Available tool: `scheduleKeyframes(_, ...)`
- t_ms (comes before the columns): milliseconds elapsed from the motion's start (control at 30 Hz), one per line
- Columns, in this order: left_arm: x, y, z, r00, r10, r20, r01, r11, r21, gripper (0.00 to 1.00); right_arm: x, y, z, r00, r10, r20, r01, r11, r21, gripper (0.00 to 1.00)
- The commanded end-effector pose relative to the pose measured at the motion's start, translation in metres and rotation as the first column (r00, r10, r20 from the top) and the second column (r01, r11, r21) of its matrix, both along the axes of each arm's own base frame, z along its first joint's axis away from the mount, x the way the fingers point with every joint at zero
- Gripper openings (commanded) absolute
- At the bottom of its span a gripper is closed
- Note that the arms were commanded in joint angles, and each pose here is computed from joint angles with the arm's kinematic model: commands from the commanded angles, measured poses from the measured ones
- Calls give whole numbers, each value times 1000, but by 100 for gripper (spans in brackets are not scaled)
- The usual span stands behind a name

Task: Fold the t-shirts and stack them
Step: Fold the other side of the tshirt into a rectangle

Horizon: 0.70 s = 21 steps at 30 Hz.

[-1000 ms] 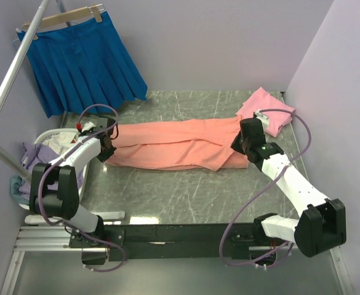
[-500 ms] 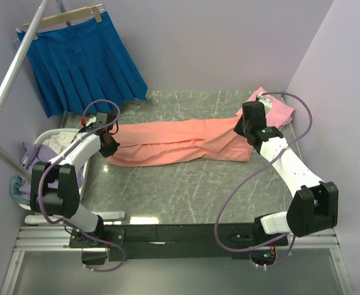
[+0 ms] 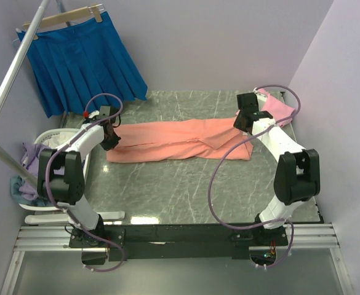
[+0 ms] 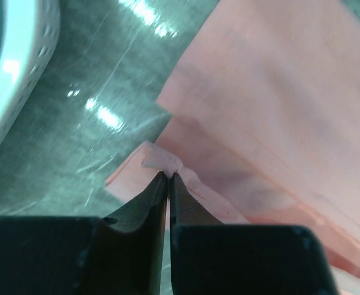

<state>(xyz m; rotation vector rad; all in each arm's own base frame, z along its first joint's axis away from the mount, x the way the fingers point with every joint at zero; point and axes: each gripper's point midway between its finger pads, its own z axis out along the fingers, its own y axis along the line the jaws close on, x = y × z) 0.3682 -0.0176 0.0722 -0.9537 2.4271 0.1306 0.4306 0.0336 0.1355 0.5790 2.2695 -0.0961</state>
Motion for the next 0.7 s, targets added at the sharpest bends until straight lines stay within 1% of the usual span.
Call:
scheduleKeyframes(0, 36, 7, 12, 998, -10, 66, 7, 999, 48, 12, -1, -17, -3, 997, -56, -45, 53, 996, -66, 0)
scheduleKeyframes(133, 52, 8, 11, 997, -10, 74, 5, 998, 68, 14, -6, -26, -20, 991, -89, -97, 81, 993, -89, 0)
scheduleKeyframes(167, 53, 8, 4, 998, -10, 59, 6, 997, 73, 14, -7, -27, -22, 991, -93, -99, 84, 992, -91, 0)
scheduleKeyframes(233, 60, 11, 6, 998, -5, 64, -1, 996, 89, 15, -8, -29, -23, 990, -103, -96, 93, 991, -100, 0)
scheduleKeyframes(267, 60, 12, 1, 999, 1, 49, -6, 995, 98, 18, -7, -30, -20, 991, -103, -88, 95, 991, -98, 0)
scheduleKeyframes(300, 62, 13, 1, 999, 3, 54, -8, 995, 104, 20, -5, -31, -20, 991, -104, -81, 96, 990, -100, 0)
scheduleKeyframes(333, 64, 18, 2, 998, 20, 60, -27, 991, 128, 20, -2, -32, -17, 992, -107, -70, 100, 990, -101, 0)
scheduleKeyframes(400, 64, 23, 3, 997, 38, 71, -48, 988, 144, 27, 5, -36, -13, 992, -118, -51, 113, 988, -102, 0)
scheduleKeyframes(467, 61, 31, 5, 994, 70, 78, -83, 981, 174, 32, 19, -35, -12, 992, -116, -39, 113, 990, -84, 0)
scheduleKeyframes(500, 61, 34, 6, 993, 83, 83, -97, 979, 181, 32, 24, -34, -13, 993, -114, -38, 111, 990, -84, 0)
scheduleKeyframes(533, 60, 37, 7, 992, 93, 90, -109, 977, 185, 32, 34, -32, -9, 994, -110, -15, 109, 992, -68, 2)
scheduleKeyframes(567, 61, 39, 12, 988, 105, 111, -124, 975, 185, 32, 40, -28, -18, 995, -100, -26, 98, 993, -59, 12)
scheduleKeyframes(633, 60, 39, 14, 986, 109, 130, -130, 977, 169, 36, 56, -23, -21, 996, -89, -1, 88, 995, -40, 40)
scheduleKeyframes(667, 61, 36, 23, 983, 98, 158, -123, 980, 155, 38, 62, -19, -21, 997, -75, 3, 75, 997, -20, 55)
